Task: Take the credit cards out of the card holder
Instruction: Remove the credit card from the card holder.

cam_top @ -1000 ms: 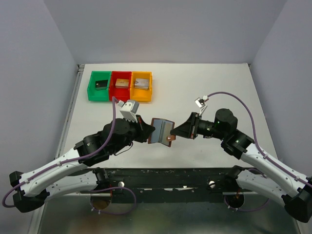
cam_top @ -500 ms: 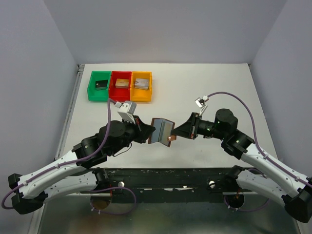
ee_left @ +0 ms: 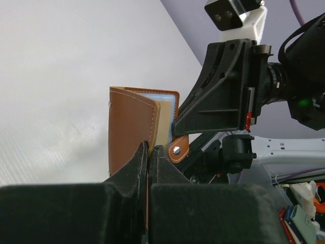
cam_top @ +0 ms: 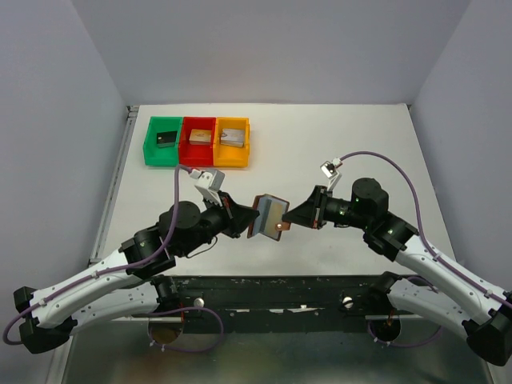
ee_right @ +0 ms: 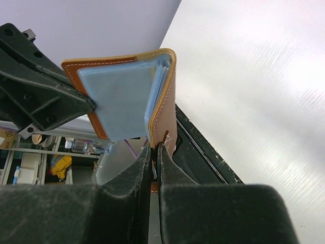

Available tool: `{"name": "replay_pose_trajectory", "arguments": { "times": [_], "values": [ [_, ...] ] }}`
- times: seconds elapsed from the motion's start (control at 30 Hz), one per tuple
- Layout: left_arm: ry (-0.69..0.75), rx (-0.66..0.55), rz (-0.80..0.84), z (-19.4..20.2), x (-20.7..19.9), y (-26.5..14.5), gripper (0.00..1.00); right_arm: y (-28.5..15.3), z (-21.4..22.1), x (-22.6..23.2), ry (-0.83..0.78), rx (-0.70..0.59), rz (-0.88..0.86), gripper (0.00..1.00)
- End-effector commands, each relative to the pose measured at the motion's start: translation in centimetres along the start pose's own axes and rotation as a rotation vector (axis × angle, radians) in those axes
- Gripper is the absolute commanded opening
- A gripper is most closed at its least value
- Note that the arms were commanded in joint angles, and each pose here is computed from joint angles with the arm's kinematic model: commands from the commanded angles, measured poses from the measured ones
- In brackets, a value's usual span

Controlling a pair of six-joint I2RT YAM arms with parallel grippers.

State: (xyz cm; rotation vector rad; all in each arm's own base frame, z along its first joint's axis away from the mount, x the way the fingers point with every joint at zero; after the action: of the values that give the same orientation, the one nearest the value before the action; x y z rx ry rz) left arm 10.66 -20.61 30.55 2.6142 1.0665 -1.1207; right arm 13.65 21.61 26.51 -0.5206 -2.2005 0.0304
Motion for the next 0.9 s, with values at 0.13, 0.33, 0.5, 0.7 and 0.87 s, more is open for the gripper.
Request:
{"name": "replay_pose_trajectory", "arguments": {
  "times": [0.13, 0.33, 0.5, 0.7, 0.87],
  "values": [
    [-0.014, -0.050, 0.223, -1.5, -3.3, -0.6, 0.00, -0.2, -0.6, 0.0, -0.017, -0.008, 0.045, 0.22],
    [-0.010, -0.033, 0.237, -1.2, -3.4, -0.3, 0.00, 0.0, -0.8, 0.2, -0.021, -0.001, 0.033, 0.23],
    [-0.009, -0.032, 0.231, -1.1, -3.3, -0.2, 0.00, -0.1, -0.9, 0.5, -0.028, -0.005, 0.015, 0.20],
    [-0.012, -0.029, 0.197, -0.7, -2.6, -0.1, 0.00, -0.4, -1.2, 1.3, -0.047, -0.014, -0.029, 0.03],
    [-0.017, -0.029, 0.111, 0.1, -0.9, 0.1, 0.00, -0.8, -1.1, 1.6, -0.065, 0.008, -0.032, 0.00]
  ]
}}
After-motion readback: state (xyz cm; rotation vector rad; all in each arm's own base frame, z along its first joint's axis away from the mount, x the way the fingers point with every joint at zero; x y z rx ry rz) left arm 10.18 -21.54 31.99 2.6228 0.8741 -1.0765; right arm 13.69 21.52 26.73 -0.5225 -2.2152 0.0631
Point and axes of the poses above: each gripper's point midway between its finger pads, its own y axis out along the fingers, its own x axis along the line the jaws close on, z = x × y, the point moved 7 cm from there along -y, back along the fingers, and after that the axes turned 5 degrees about -y, right-handed, at the moved point
